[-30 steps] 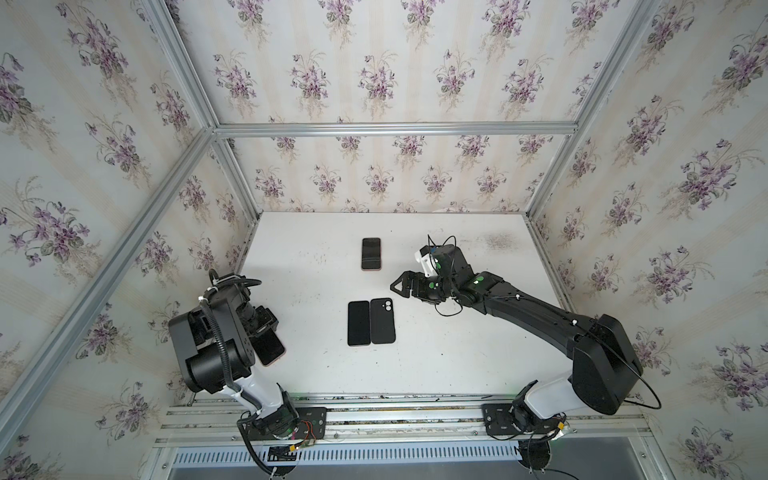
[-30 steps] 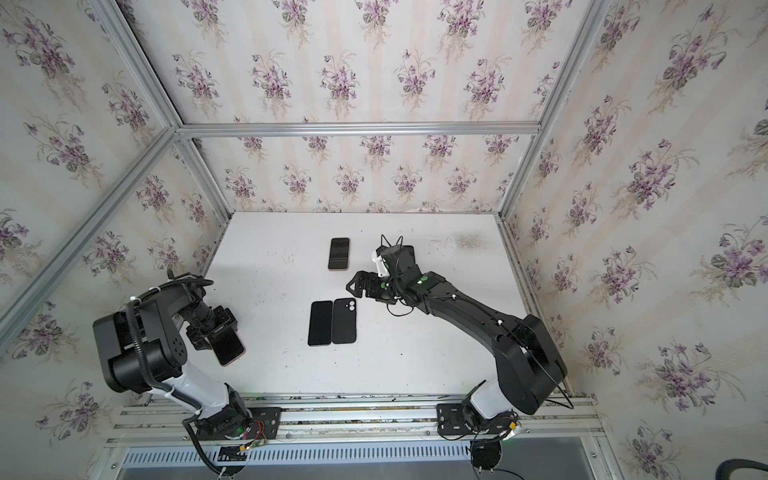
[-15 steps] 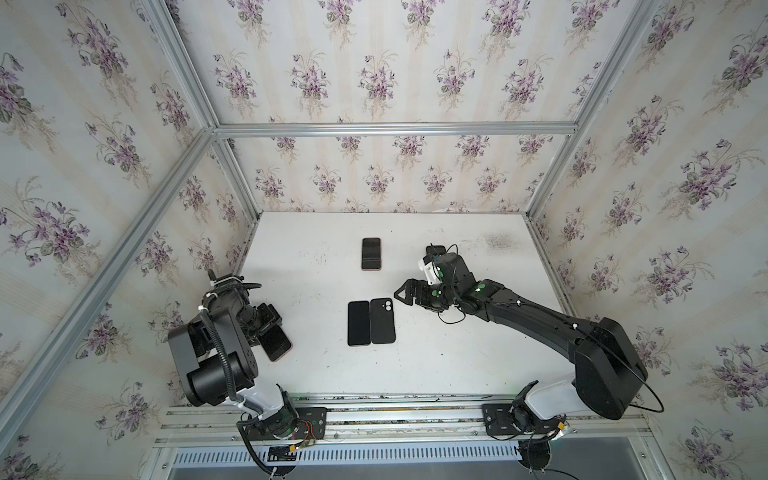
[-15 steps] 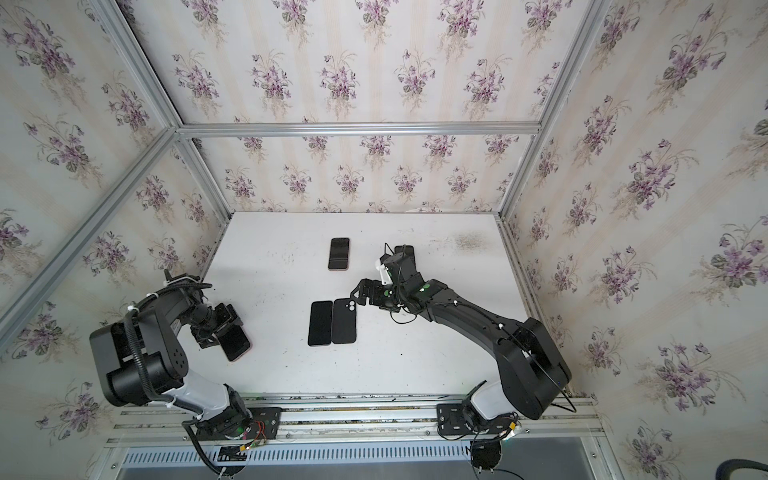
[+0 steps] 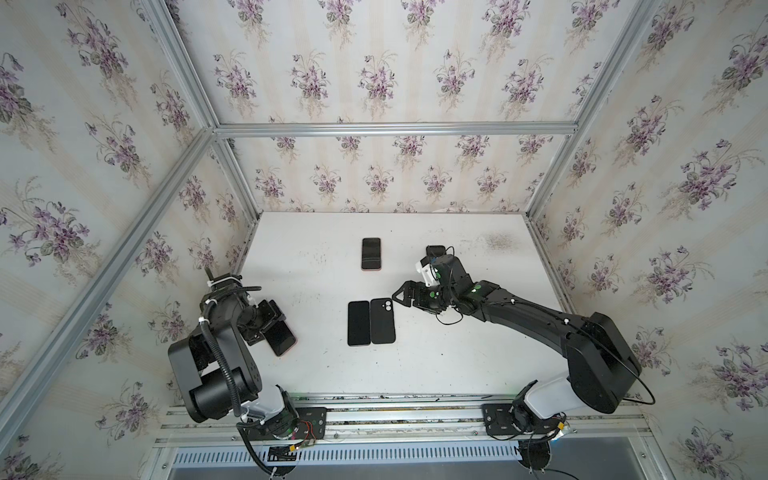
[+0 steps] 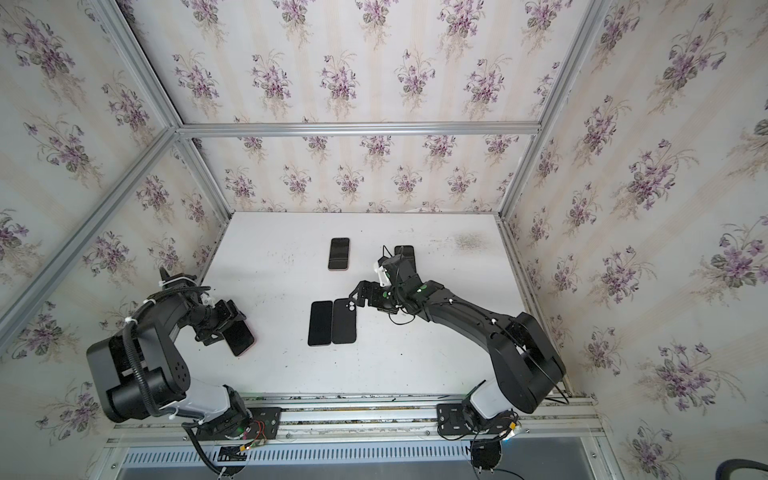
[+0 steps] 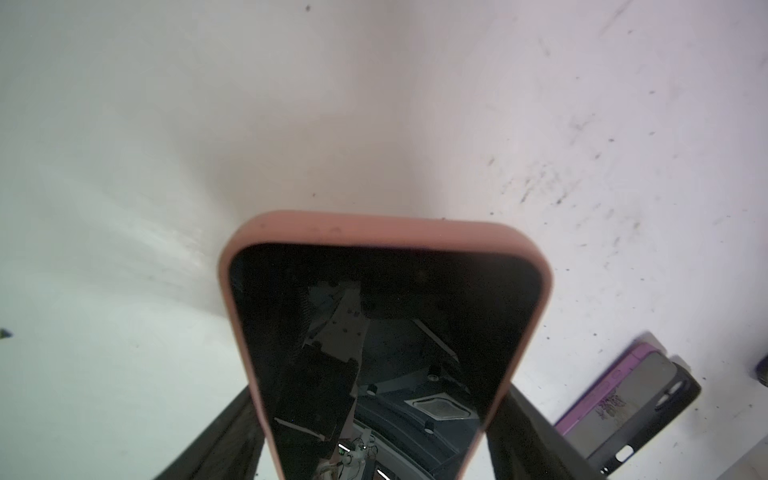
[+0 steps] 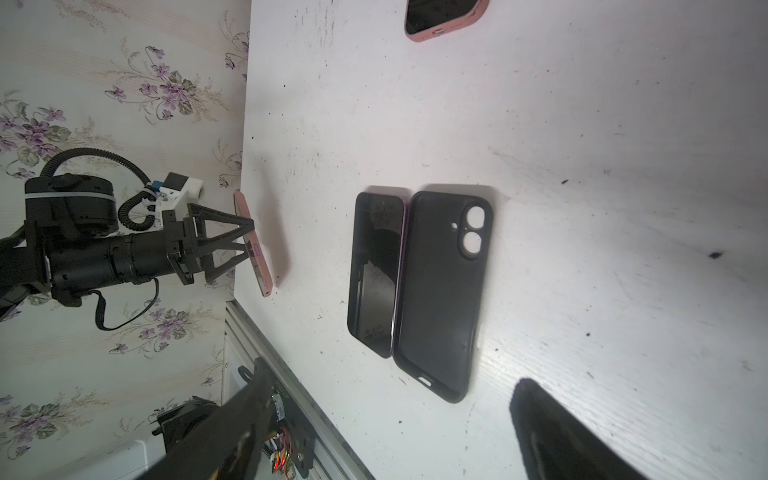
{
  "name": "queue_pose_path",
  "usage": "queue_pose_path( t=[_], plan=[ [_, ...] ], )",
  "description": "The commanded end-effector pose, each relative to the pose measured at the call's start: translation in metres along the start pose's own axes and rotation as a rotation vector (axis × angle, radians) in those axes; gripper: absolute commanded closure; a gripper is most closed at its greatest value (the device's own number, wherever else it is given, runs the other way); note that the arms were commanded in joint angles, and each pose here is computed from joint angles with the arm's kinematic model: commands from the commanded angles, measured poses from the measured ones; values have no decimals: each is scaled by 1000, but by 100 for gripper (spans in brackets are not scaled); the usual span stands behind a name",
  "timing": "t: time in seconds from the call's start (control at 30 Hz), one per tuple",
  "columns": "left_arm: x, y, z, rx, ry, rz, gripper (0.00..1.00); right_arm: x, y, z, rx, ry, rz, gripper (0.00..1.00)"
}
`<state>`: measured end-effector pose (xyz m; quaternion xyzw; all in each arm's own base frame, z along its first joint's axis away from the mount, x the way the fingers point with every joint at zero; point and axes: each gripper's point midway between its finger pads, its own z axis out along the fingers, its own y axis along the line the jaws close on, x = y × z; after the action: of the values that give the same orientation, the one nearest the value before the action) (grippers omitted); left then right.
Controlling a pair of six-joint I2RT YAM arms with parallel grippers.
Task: Take the phone out of the phone case
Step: 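Bring the pink-cased phone to the right gripper while it grips the case edge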
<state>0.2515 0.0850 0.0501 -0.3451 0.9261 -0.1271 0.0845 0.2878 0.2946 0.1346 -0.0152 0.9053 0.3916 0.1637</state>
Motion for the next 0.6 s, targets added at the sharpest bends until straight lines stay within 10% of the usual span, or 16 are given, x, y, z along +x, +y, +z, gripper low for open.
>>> queue_pose_path(
  t=[0.0,0.57],
  plan=[
    [3,-21,-9,85,-5,11,41,-6,15,3,-67,-16,-22,7],
    [36,-169,-72,283,-120,284,41,2,95,31,-348,48,-233,14]
  ],
)
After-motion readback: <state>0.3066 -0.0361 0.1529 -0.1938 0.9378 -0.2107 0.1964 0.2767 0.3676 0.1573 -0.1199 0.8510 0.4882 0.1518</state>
